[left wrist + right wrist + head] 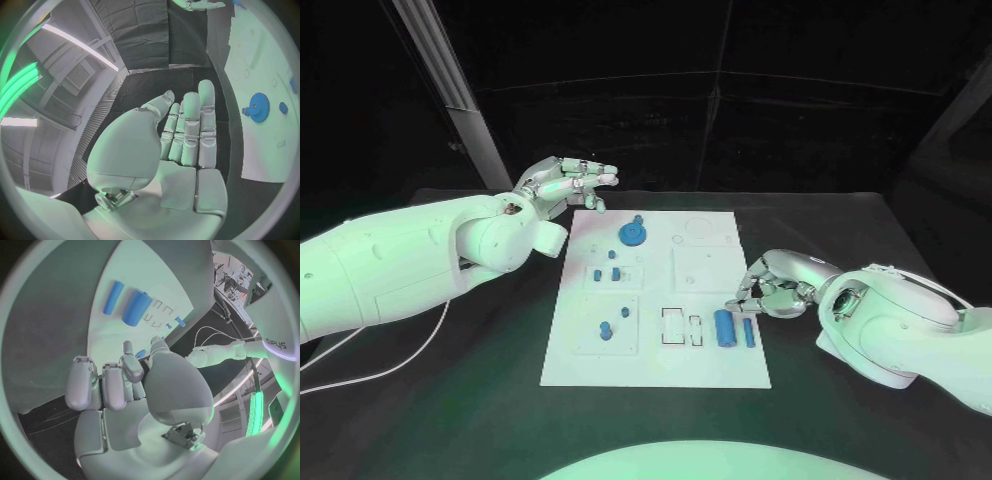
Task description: Assemble the parts on the task board
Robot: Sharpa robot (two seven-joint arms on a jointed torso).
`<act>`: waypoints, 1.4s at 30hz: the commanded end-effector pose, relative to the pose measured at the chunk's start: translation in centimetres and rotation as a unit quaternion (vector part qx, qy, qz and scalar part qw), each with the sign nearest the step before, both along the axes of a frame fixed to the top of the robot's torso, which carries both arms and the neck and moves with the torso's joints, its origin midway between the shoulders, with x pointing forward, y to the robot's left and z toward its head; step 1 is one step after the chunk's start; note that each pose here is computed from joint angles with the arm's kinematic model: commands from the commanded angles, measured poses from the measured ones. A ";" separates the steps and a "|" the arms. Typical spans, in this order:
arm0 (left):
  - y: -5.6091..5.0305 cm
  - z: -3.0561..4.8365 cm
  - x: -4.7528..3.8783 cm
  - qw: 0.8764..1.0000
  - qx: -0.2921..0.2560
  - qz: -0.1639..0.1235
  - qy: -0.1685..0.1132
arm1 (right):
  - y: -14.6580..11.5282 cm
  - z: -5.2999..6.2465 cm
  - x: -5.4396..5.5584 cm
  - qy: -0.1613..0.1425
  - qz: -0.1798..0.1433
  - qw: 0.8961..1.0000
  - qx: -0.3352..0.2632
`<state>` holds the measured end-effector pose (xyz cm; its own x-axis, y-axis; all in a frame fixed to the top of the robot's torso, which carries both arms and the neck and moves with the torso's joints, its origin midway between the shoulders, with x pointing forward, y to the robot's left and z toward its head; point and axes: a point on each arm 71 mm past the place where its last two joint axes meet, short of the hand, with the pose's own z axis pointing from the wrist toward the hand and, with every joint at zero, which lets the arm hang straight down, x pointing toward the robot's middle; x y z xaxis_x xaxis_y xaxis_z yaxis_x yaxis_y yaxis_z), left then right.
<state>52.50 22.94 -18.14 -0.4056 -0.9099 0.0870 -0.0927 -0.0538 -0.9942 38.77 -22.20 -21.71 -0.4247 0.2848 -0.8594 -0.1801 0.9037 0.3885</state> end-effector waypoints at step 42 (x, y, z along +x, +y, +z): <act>0.4 0.16 -0.18 1.000 -0.005 -0.004 -0.001 | 2.5 -2.3 -1.0 0.007 -0.050 0.999 0.011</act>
